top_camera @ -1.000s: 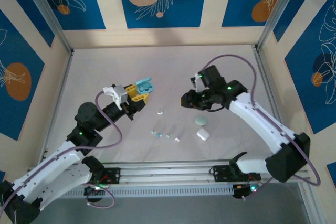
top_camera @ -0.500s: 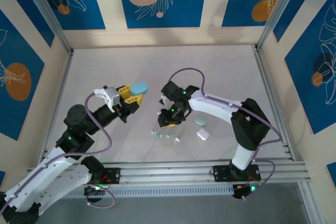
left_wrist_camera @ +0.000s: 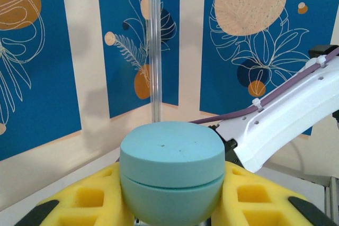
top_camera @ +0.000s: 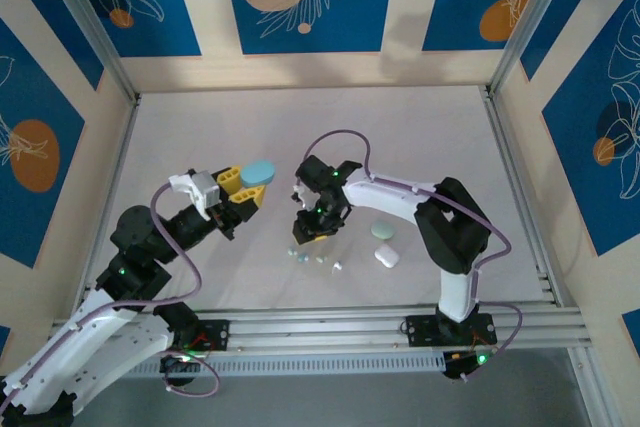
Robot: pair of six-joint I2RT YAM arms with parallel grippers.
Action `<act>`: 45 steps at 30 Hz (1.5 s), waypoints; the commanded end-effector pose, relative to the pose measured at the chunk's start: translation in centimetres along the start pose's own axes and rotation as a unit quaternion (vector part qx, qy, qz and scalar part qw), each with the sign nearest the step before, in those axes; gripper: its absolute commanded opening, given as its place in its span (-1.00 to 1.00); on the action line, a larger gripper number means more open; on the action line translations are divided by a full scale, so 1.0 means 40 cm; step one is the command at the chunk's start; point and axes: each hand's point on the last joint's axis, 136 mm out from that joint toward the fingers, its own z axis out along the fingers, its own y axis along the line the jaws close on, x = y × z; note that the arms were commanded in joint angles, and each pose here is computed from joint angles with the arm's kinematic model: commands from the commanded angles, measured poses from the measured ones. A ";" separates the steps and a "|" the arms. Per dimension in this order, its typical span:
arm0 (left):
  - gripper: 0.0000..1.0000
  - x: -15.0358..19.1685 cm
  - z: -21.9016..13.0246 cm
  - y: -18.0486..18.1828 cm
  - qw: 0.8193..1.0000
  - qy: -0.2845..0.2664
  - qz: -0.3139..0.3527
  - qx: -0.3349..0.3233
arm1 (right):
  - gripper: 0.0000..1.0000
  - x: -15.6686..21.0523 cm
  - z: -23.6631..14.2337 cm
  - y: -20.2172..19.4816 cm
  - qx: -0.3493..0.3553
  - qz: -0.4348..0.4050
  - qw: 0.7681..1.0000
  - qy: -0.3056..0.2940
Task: Insert the wireless bluetooth earbuds into the charging case
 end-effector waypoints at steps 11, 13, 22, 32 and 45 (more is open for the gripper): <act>-0.40 -0.040 0.000 0.001 1.000 -0.016 0.011 -0.004 | -0.19 0.006 0.075 0.029 -0.033 -0.029 0.998 0.040; -0.40 -0.038 0.002 0.002 1.000 -0.015 0.011 -0.004 | -0.20 0.011 0.082 0.033 -0.037 -0.032 0.998 0.046; -0.40 -0.029 0.013 0.002 1.000 -0.013 0.008 -0.001 | -0.23 0.055 0.111 0.036 -0.037 -0.038 0.996 0.076; -0.39 -0.029 0.013 0.004 1.000 -0.013 0.008 -0.004 | -0.23 0.103 0.114 0.045 -0.026 -0.036 0.994 0.095; -0.39 -0.032 0.020 0.003 1.000 -0.014 0.005 -0.001 | -0.22 0.097 0.115 0.009 0.019 -0.036 0.995 0.096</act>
